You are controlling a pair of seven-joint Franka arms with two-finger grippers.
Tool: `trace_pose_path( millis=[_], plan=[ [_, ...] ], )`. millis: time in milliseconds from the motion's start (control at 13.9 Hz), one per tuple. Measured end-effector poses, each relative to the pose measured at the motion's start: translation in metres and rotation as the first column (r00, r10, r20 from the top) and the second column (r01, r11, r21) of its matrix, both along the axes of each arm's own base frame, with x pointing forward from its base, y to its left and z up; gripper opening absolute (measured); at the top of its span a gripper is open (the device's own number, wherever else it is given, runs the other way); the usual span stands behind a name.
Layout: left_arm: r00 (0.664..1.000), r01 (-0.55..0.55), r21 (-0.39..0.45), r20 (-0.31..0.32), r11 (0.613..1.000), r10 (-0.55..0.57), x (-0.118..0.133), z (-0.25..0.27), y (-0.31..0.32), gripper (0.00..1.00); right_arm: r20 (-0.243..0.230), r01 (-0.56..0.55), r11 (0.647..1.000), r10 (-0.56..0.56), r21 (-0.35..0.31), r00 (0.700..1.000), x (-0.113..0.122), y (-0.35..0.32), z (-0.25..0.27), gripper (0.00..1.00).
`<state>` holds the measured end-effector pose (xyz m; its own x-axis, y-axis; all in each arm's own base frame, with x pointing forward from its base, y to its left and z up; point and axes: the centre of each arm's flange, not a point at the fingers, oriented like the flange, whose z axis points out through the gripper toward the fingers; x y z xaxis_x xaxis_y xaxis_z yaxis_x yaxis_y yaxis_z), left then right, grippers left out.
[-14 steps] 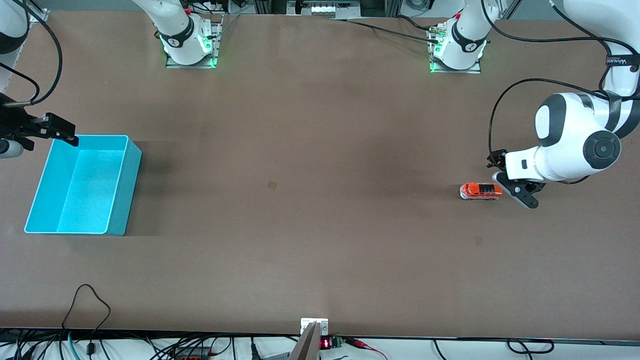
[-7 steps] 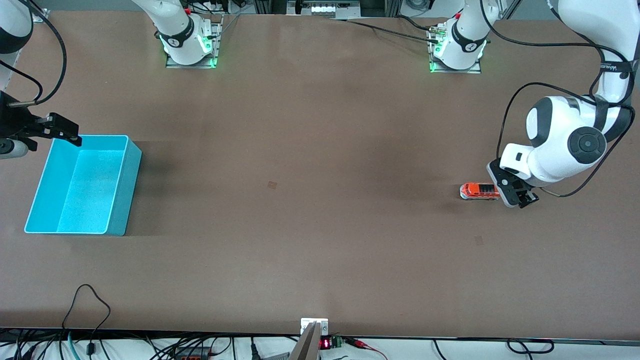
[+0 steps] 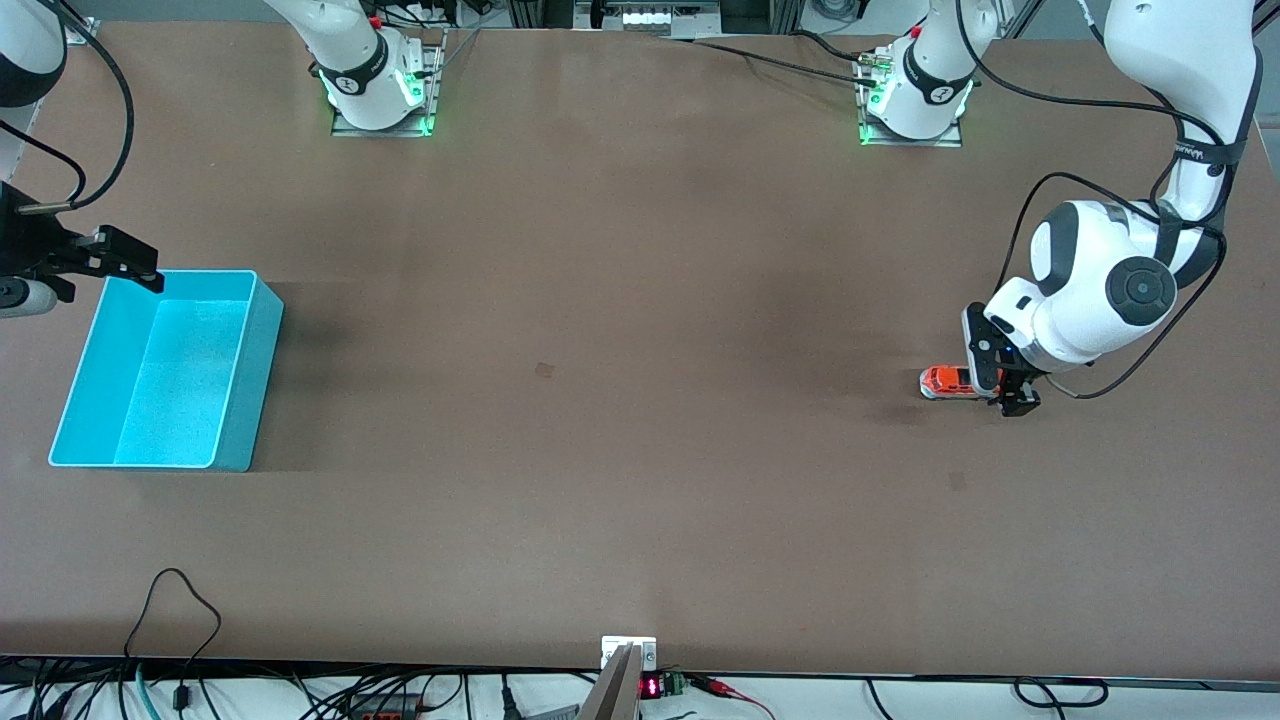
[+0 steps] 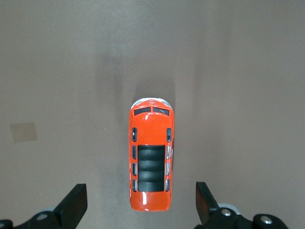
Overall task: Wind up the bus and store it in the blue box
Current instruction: 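Lower the left gripper and close it on the orange bus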
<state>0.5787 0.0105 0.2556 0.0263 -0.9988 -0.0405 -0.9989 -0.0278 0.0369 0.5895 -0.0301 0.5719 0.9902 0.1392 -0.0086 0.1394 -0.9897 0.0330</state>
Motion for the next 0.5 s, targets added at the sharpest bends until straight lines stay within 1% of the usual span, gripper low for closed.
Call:
trace_pose_path(
  millis=[144, 288, 503],
  plan=[
    [0.999, 0.019, -0.003, 0.026, 1.0, -0.019, -0.001, -0.005, -0.001, 1.0, 0.0, 0.0, 1.0, 0.0, 0.0, 1.0, 0.0, 0.0, 0.0, 1.0],
    [0.999, 0.024, -0.006, 0.046, 1.0, -0.024, -0.008, -0.018, -0.001, 1.0, 0.0, 0.0, 1.0, 0.0, 0.0, 1.0, 0.0, 0.0, 0.0, 1.0],
    [0.999, -0.005, -0.014, 0.037, 1.0, 0.005, -0.017, -0.034, 0.01, 1.0, 0.0, 0.0, 1.0, 0.0, 0.0, 1.0, 0.0, 0.0, 0.0, 1.0]
  ],
)
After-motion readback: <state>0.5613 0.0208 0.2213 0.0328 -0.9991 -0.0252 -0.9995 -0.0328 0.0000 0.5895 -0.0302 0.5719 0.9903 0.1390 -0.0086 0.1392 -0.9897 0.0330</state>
